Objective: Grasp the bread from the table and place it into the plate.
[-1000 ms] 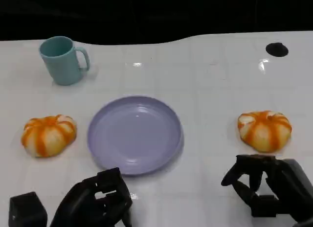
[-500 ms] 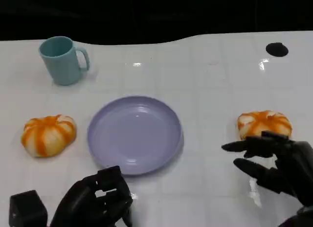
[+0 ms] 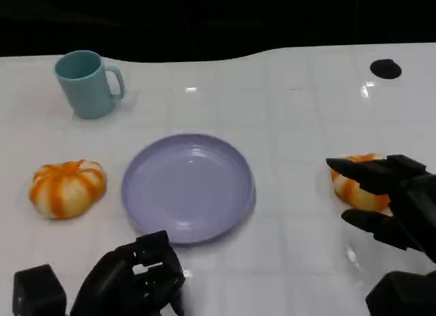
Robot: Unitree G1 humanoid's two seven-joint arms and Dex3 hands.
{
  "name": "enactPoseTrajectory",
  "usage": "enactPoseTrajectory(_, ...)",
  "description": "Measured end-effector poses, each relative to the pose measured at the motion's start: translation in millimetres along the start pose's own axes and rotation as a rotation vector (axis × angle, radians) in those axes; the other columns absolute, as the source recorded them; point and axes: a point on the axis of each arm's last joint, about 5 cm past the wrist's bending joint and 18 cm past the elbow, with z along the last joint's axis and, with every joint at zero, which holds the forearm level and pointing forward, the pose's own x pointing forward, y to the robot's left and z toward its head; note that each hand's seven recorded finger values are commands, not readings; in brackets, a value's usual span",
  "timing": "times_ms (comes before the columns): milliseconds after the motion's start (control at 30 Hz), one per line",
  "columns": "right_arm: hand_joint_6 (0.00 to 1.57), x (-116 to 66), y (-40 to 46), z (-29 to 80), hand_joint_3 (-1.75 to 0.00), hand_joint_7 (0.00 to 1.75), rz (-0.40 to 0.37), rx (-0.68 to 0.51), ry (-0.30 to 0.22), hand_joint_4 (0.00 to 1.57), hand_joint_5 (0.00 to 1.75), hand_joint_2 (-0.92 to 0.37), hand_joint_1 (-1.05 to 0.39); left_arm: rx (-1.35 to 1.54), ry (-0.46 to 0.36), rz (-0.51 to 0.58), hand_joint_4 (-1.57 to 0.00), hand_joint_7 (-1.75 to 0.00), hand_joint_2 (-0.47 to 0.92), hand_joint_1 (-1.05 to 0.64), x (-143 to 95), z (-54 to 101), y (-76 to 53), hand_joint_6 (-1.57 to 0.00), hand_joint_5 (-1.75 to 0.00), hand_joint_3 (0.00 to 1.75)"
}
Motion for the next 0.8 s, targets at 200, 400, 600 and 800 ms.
enactPoseTrajectory(200, 0.32, 7.3, -2.0, -0.9, -0.03, 0.00, 0.109, -0.122, 0.057, 0.19, 0.21, -0.91, -0.55, 0.000, 0.000, 0.000, -0.78, -1.42, 0.70, -0.58, -0.1, 0.0, 0.0, -0.75, -1.75, 0.61)
enactPoseTrajectory(400, 0.28, 21.9, -6.4, 0.5, -0.01, 0.00, 0.200, -0.227, 0.098, 0.14, 0.20, -0.91, -0.57, 0.000, 0.001, -0.001, -0.78, -1.43, 0.69, -0.56, -0.1, -0.2, -0.4, -0.75, -1.75, 0.62)
enactPoseTrajectory(600, 0.28, 35.3, -7.0, 3.6, 0.00, 0.00, 0.269, -0.322, 0.126, 0.14, 0.21, -0.87, -0.55, 0.000, 0.001, -0.002, -0.77, -1.43, 0.68, -0.57, -0.9, -0.4, -1.4, -0.75, -1.75, 0.64)
enactPoseTrajectory(800, 0.31, 45.8, -4.4, 3.7, 0.00, 0.01, 0.298, -0.368, 0.136, 0.16, 0.21, -0.83, -0.52, -0.003, 0.001, -0.001, -0.77, -1.43, 0.68, -0.57, -1.7, -0.9, -2.0, -0.74, -1.75, 0.66)
